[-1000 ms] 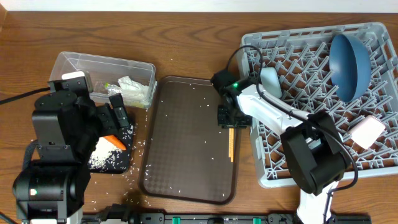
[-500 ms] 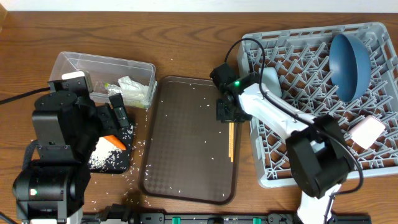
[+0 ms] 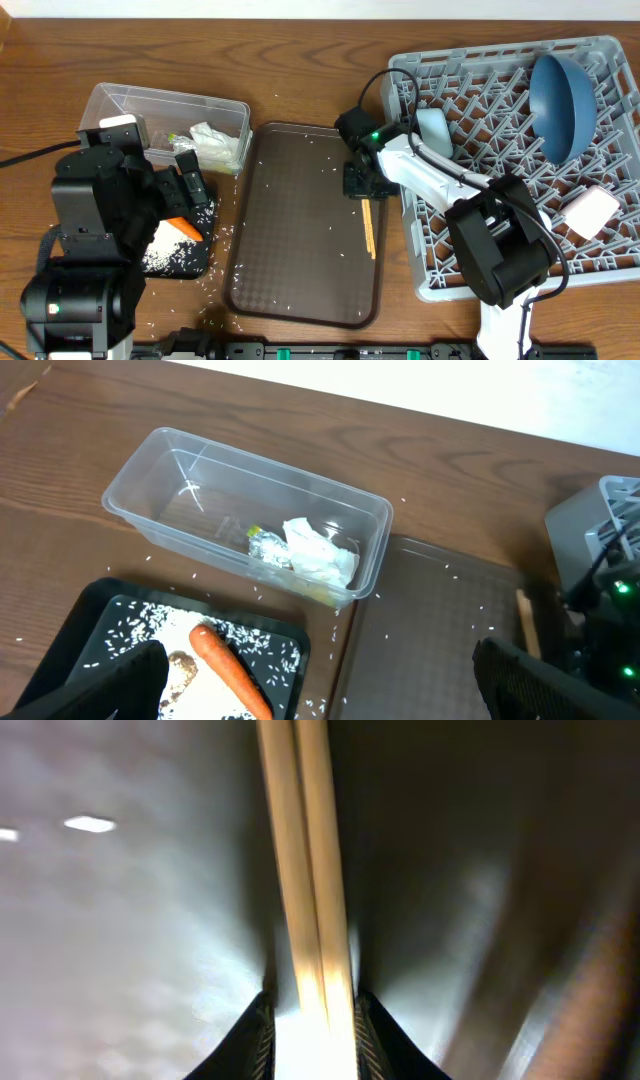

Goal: Sort waste into correct bins and load items into the dishwasher rack
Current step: 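Lower the right gripper onto the wooden chopsticks on the brown tray, then close the right gripper on the chopsticks and adjust the grip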

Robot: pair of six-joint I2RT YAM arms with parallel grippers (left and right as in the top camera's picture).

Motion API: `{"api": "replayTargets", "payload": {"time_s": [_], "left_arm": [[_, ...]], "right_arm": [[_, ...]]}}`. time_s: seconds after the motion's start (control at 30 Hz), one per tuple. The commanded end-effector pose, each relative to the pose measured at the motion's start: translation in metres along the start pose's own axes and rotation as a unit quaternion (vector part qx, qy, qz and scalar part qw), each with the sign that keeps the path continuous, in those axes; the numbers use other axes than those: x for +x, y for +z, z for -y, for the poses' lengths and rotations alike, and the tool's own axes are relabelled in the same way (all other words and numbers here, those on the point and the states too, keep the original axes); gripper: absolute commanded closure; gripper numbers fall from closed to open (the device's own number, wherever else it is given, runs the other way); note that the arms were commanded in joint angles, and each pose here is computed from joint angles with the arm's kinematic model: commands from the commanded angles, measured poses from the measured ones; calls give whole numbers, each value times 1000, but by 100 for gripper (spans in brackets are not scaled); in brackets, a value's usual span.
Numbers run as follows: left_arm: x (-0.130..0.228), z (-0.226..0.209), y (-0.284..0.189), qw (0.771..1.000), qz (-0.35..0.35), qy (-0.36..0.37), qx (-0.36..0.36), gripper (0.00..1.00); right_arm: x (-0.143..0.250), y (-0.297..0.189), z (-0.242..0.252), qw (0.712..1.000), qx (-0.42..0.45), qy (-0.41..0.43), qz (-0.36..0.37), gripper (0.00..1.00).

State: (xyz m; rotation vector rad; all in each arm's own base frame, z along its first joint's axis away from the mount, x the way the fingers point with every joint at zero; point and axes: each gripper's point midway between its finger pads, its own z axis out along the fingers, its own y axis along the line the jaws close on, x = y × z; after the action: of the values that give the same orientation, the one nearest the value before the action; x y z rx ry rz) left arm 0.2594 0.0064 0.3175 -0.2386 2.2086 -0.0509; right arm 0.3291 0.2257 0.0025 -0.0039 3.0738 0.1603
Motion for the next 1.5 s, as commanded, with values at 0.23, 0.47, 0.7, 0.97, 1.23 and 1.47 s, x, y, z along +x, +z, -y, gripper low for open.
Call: {"api": "replayTargets", "payload": {"time_s": [0.23, 0.47, 0.7, 0.97, 1.23, 1.47], "left_arm": [[-1, -2, -1, 1000, 1, -6, -6, 2], [0, -3, -1, 1000, 1, -6, -6, 2], [0, -3, -1, 1000, 1, -6, -6, 2], [0, -3, -1, 1000, 1, -6, -6, 2], [0, -3, -1, 1000, 1, -6, -6, 2], [0, -3, -1, 1000, 1, -6, -6, 2]], "right_arm": [[9, -9, -20, 996, 2, -92, 10, 67], [8, -35, -26, 984, -9, -177, 33, 71], [10, -28, -25, 984, -7, -177, 24, 81], [16, -12, -20, 984, 3, -176, 6, 83], [19, 0, -17, 984, 11, -178, -8, 85], [16, 5, -12, 984, 25, -177, -4, 85]]}}
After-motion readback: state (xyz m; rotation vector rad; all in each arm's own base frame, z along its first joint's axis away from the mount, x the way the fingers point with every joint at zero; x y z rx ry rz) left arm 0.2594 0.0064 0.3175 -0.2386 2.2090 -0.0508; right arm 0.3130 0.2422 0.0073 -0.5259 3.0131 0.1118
